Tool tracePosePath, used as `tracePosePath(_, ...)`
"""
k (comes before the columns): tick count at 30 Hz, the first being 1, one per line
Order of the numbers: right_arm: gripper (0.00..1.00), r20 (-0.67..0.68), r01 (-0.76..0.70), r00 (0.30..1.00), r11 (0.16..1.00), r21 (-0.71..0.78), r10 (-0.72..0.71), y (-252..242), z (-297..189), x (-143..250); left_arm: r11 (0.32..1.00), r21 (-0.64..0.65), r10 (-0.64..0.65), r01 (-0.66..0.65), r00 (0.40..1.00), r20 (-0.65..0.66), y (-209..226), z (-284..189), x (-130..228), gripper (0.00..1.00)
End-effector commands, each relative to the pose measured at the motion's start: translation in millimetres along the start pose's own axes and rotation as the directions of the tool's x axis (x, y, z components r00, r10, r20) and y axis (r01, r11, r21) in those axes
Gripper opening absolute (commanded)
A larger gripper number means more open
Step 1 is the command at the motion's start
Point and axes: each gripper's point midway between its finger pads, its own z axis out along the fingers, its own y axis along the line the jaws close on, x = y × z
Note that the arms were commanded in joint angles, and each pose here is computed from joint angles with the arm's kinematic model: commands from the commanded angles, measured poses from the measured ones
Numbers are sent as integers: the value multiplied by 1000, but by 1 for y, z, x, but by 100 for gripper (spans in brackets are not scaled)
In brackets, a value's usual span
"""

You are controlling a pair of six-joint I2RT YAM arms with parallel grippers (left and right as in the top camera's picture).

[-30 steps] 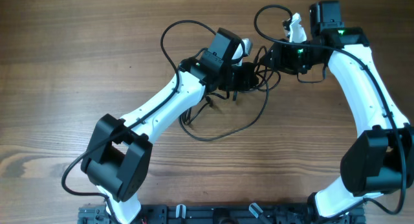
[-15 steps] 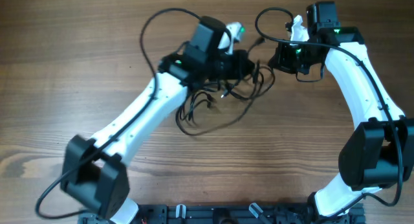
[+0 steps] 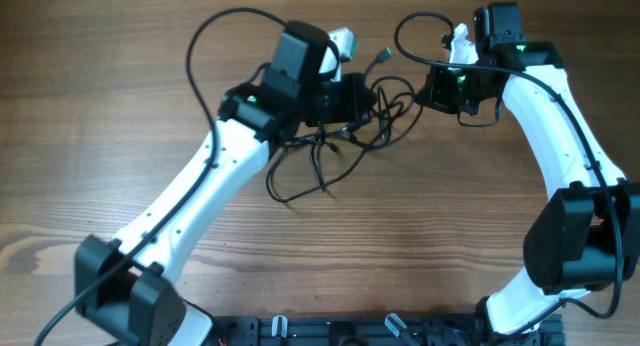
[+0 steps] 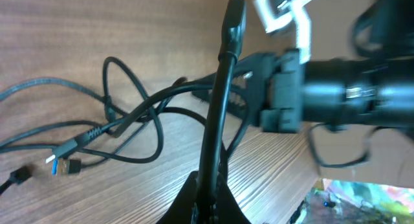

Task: Untangle cables

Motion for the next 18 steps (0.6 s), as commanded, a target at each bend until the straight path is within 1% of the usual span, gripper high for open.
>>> tracePosePath(1,6,0,-35,999,999,-13,35,-8,-1,-6,999,-28,22,-23,999,-40,3,20,11,5)
tracePosePath(4,7,11,-52,999,999,-12,52,-15,-5,-10,999,-31,21,-23,999,-38,4,20,11,10)
tracePosePath(6,8,12,-49,999,999,-11,49,-16,-5,-10,999,-30,21,-23,999,-39,4,20,11,24)
tracePosePath(7,8,13,-49,999,999,-11,49,-16,-5,-10,999,-31,21,-22,999,-39,4,20,11,27)
tracePosePath(8,14,14,-48,999,999,-11,48,-16,-5,-10,999,-32,20,-21,999,-41,4,20,12,33)
tracePosePath(9,23,17,-47,999,999,-12,47,-16,-5,-11,999,-33,19,-21,999,-42,5,20,12,40)
tracePosePath(10,27,20,-46,999,999,-13,46,-16,-5,-12,999,-34,18,-20,999,-44,5,20,12,42)
tracePosePath(11,36,23,-46,999,999,-13,46,-16,-6,-13,999,-37,18,-20,999,-47,6,20,13,44)
tracePosePath(13,45,25,-46,999,999,-13,47,-17,-6,-13,998,-60,16,-18,999,-45,10,20,13,46)
tracePosePath(16,51,35,-40,999,999,-18,41,-16,-6,-16,994,-107,29,-31,999,-25,20,22,10,46)
tracePosePath(18,56,45,15,999,995,-103,-11,-5,-10,-20,993,-101,54,-59,997,-52,21,30,15,43)
